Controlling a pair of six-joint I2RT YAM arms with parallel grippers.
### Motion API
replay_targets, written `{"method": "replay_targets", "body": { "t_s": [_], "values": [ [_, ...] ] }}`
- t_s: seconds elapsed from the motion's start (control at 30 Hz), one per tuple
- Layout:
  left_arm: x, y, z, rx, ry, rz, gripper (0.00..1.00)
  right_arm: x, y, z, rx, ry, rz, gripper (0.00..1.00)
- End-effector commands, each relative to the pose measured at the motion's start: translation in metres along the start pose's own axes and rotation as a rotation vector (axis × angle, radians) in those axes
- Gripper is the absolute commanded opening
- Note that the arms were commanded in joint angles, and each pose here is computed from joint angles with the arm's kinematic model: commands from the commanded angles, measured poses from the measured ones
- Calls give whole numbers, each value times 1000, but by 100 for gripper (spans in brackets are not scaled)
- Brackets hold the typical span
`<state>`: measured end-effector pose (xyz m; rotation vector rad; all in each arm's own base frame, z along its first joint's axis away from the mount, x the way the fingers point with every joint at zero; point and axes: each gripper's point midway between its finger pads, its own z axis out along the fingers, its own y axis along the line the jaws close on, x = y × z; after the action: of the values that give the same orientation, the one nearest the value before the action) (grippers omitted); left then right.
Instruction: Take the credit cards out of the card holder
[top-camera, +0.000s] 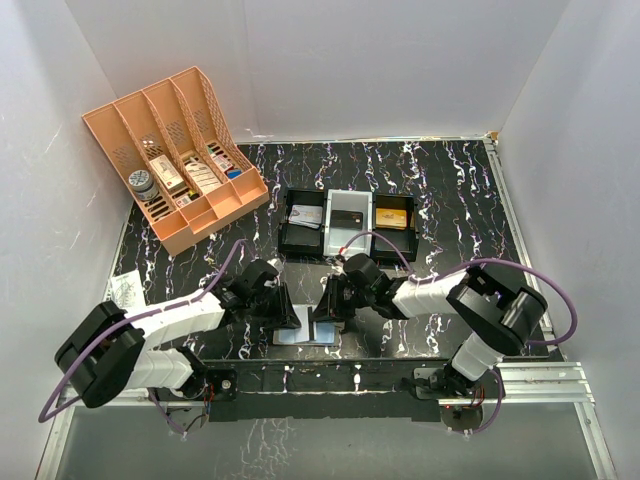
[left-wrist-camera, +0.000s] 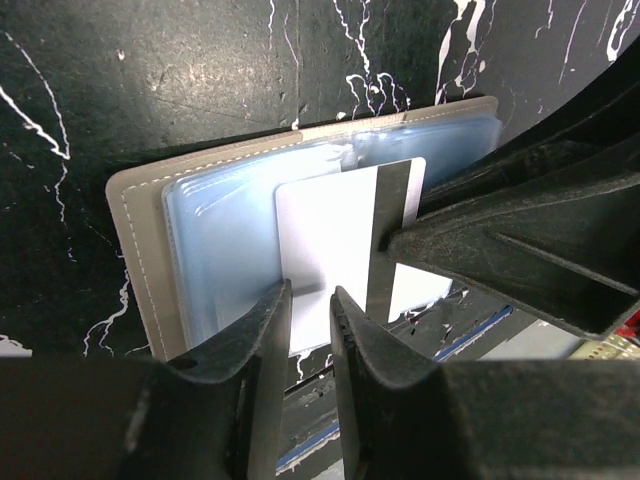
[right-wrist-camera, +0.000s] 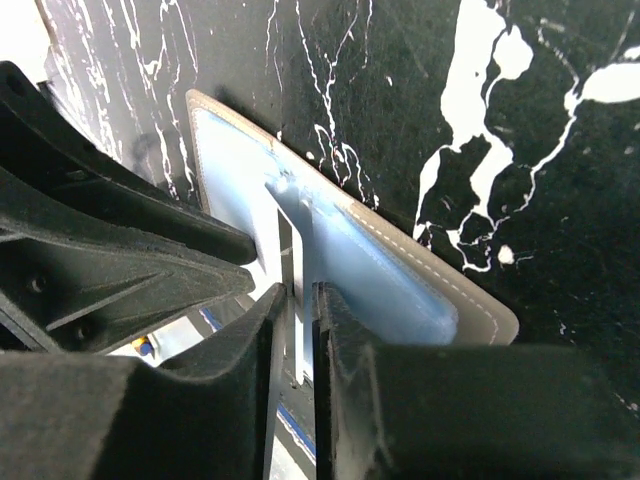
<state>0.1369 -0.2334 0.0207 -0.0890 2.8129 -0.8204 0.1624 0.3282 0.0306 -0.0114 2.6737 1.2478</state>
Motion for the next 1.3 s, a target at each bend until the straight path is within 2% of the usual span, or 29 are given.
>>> {"method": "replay_targets", "body": {
  "t_s": [0.0, 0.2, 0.4, 0.53, 0.67, 0.87, 1.0, 1.03, 1.1, 1.27],
  "values": [
    [25, 35, 3, -90, 47, -33, 22, -4, 17, -6, -108, -40, 15, 18],
    [28, 38, 1, -111, 64, -23, 20, 1, 25, -6, -182, -30, 49, 21],
    [25, 36, -1, -115, 61, -10, 20, 2, 30, -2, -200, 1, 2, 17],
    [24, 35, -1, -112, 57, -12, 19, 4, 33, 1, -197, 9, -23, 18],
    [23, 36, -4, -118, 44, -12, 19, 1, 27, 4, -148, -22, -24, 24],
    [22, 32, -5, -98, 41, -8, 19, -5, 26, 2, -134, -71, -53, 27],
    [22, 34, -7, -108, 39, 3, 19, -6, 25, 0, -124, -90, -47, 26],
    [22, 34, -8, -106, 37, 3, 19, -7, 23, 0, -117, -94, -41, 22],
    [22, 35, -8, -103, 35, 1, 19, -8, 19, 3, -94, -93, -33, 19],
    [23, 34, -7, -97, 31, -7, 19, -10, 22, 2, -113, -149, -57, 21]
  ]
}}
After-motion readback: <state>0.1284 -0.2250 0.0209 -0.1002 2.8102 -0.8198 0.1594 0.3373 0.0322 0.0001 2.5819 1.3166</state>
